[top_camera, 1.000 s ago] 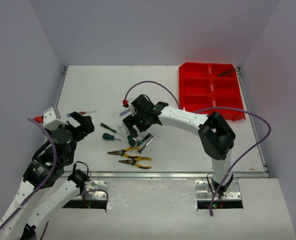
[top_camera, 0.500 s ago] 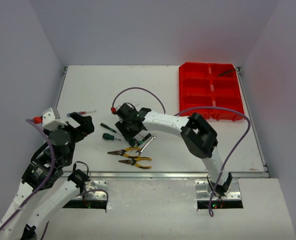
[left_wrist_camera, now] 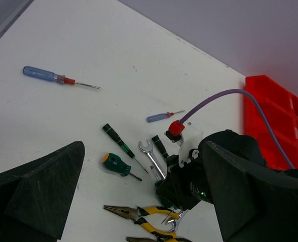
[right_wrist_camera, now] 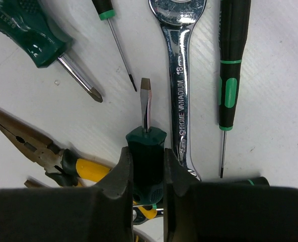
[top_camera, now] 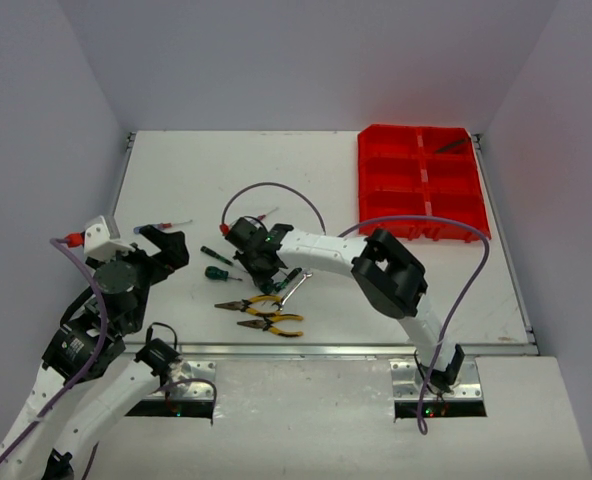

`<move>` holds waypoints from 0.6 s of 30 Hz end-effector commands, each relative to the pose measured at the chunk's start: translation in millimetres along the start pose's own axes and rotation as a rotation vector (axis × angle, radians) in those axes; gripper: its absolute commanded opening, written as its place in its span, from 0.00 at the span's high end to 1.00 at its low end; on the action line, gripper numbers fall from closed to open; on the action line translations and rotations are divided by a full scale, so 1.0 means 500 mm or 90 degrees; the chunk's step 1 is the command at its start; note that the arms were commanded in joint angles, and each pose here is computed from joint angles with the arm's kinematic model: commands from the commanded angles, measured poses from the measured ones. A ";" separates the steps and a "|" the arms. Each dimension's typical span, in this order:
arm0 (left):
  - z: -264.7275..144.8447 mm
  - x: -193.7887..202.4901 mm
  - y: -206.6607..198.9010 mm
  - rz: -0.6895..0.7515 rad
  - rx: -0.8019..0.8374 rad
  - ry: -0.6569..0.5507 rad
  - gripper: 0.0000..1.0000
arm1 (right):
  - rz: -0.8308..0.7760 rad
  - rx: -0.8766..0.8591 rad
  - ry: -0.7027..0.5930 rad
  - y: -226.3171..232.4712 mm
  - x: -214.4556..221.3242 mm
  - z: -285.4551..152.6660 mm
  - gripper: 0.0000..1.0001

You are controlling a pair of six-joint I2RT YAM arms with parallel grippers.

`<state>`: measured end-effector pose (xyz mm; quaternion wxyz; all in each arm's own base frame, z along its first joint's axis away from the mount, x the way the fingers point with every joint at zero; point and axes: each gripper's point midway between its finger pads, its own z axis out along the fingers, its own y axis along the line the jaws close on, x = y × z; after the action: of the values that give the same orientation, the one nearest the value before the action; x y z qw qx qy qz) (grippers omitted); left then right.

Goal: Sort the tools into containers

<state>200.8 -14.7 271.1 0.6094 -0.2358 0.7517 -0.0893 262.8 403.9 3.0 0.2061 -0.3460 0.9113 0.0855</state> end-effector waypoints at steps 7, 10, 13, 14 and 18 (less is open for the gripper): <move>-0.002 -0.017 -0.012 -0.010 0.021 -0.020 0.00 | -0.004 0.004 -0.108 0.019 -0.094 -0.085 1.00; -0.003 -0.018 -0.012 -0.011 0.022 -0.021 0.00 | -0.004 0.004 -0.120 0.016 -0.106 -0.103 1.00; -0.003 -0.019 -0.011 -0.013 0.022 -0.023 0.00 | 0.001 -0.005 -0.133 0.015 -0.112 -0.119 1.00; -0.003 -0.019 -0.012 -0.012 0.022 -0.022 0.00 | 0.004 -0.006 -0.138 0.011 -0.115 -0.124 1.00; -0.003 -0.018 -0.012 -0.011 0.021 -0.022 0.00 | 0.019 0.000 -0.174 -0.017 -0.142 -0.178 1.00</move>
<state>199.2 -15.6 273.8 0.6128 -0.2338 0.7486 -0.0975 268.3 413.1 52.8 0.2604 -0.3422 0.8968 0.1040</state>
